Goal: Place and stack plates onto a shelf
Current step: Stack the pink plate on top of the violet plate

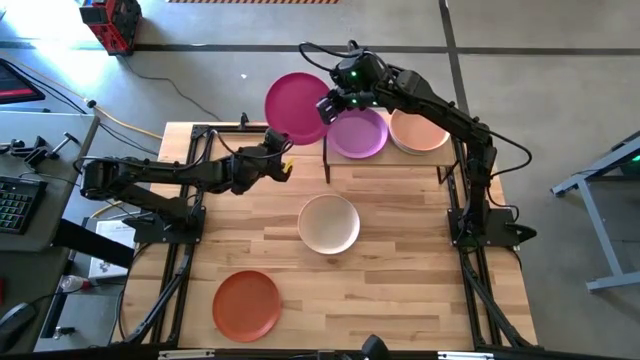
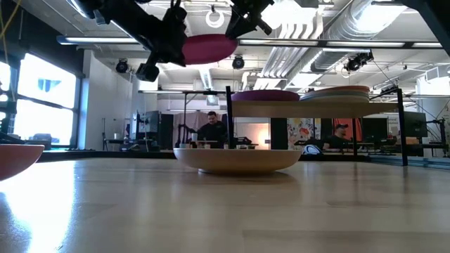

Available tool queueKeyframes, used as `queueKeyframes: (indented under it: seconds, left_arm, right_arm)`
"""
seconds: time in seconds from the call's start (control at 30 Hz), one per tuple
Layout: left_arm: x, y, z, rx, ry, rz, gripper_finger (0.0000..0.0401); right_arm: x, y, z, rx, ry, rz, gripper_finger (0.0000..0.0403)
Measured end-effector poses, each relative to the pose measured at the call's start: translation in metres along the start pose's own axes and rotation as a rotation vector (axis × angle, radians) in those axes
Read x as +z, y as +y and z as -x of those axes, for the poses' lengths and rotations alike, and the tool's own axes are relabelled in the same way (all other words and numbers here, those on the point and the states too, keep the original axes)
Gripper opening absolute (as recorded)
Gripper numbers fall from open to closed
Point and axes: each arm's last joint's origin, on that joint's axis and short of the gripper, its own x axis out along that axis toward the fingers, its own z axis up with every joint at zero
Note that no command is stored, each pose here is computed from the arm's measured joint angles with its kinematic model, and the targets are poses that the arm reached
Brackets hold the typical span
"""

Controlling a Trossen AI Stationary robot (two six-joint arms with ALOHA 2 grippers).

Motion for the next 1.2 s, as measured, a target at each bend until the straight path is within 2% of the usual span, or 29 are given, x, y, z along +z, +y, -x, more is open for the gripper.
queueKeyframes:
  seconds: [0.33,0.53,0.93,1.2]
  left_arm:
    - [0.000,0.003,0.000,0.024,-0.010,0.022,0.0004]
    - [0.001,0.003,0.000,0.025,-0.023,0.022,0.0011]
    - [0.002,0.003,0.000,0.029,-0.052,0.063,0.0039]
    - [0.001,0.002,0.000,0.019,-0.048,0.042,0.0016]
  right_arm:
    - [-0.002,-0.001,-0.002,-0.008,0.019,-0.027,0.0054]
    - [-0.004,-0.002,-0.002,-0.029,0.044,-0.021,0.0005]
    - [-0.009,-0.005,-0.003,-0.094,0.081,-0.057,0.0000]
    - [-0.009,-0.007,-0.003,-0.135,0.073,-0.060,0.0000]
